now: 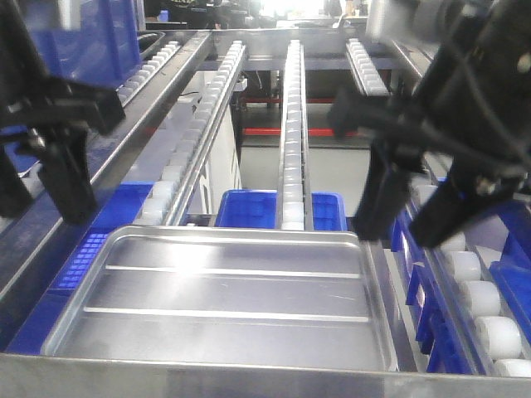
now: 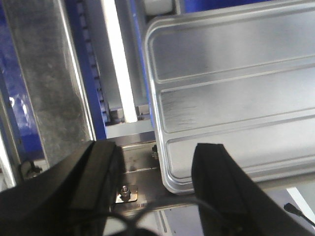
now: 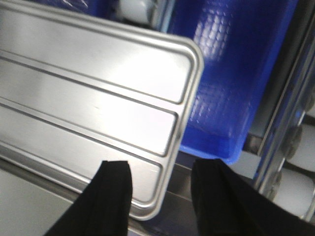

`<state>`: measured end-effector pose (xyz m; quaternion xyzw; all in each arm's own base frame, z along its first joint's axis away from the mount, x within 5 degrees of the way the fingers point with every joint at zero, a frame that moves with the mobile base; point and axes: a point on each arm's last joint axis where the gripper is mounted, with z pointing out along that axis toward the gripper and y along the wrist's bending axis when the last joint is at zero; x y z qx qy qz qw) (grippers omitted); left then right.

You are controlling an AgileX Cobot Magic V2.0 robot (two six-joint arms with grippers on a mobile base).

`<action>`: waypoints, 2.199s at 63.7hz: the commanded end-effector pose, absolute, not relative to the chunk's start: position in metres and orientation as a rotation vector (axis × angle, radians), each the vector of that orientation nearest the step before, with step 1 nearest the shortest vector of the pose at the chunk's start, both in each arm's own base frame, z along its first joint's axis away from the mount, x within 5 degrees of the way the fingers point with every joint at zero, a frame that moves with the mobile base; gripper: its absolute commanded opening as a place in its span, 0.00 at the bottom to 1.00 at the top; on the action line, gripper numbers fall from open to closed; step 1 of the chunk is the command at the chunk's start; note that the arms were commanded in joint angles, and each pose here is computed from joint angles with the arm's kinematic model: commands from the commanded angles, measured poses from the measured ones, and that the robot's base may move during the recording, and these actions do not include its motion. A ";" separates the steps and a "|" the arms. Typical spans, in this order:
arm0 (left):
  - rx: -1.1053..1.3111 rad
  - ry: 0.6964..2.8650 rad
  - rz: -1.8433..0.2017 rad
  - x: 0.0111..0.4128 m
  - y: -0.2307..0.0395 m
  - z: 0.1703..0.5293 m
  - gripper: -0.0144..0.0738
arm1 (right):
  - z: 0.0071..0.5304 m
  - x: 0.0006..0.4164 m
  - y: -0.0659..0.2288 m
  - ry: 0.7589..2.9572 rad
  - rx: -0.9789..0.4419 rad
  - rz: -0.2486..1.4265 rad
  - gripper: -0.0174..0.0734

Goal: Grab silver tray and stack on right shelf
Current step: 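Lower both grippers onto the opposite short edges of the silver tray, then close both grippers on the silver tray's edges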

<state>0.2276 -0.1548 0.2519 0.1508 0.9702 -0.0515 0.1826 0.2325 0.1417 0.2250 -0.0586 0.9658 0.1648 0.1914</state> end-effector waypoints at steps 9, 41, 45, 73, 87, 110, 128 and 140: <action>0.358 2.709 -0.169 0.239 -0.162 0.252 0.46 | 0.217 0.247 0.145 2.713 -0.141 0.432 0.64; 0.346 2.762 -0.129 0.252 -0.171 0.224 0.46 | 0.199 0.260 0.150 2.693 -0.134 0.410 0.64; 0.349 2.762 -0.131 0.254 -0.173 0.220 0.46 | 0.200 0.262 0.151 2.672 -0.130 0.416 0.64; 0.346 2.803 -0.124 0.260 -0.178 0.200 0.46 | 0.200 0.263 0.151 2.654 -0.126 0.422 0.64; 0.348 2.817 -0.114 0.261 -0.179 0.195 0.46 | 0.200 0.263 0.151 2.662 -0.128 0.420 0.64; 0.344 2.821 -0.118 0.261 -0.179 0.195 0.45 | 0.183 0.262 0.152 2.754 -0.135 0.383 0.62; 0.344 2.821 -0.118 0.261 -0.179 0.195 0.35 | 0.180 0.262 0.152 2.768 -0.136 0.375 0.29; 0.345 2.815 -0.120 0.261 -0.179 0.195 0.05 | 0.181 0.262 0.152 2.772 -0.138 0.375 0.25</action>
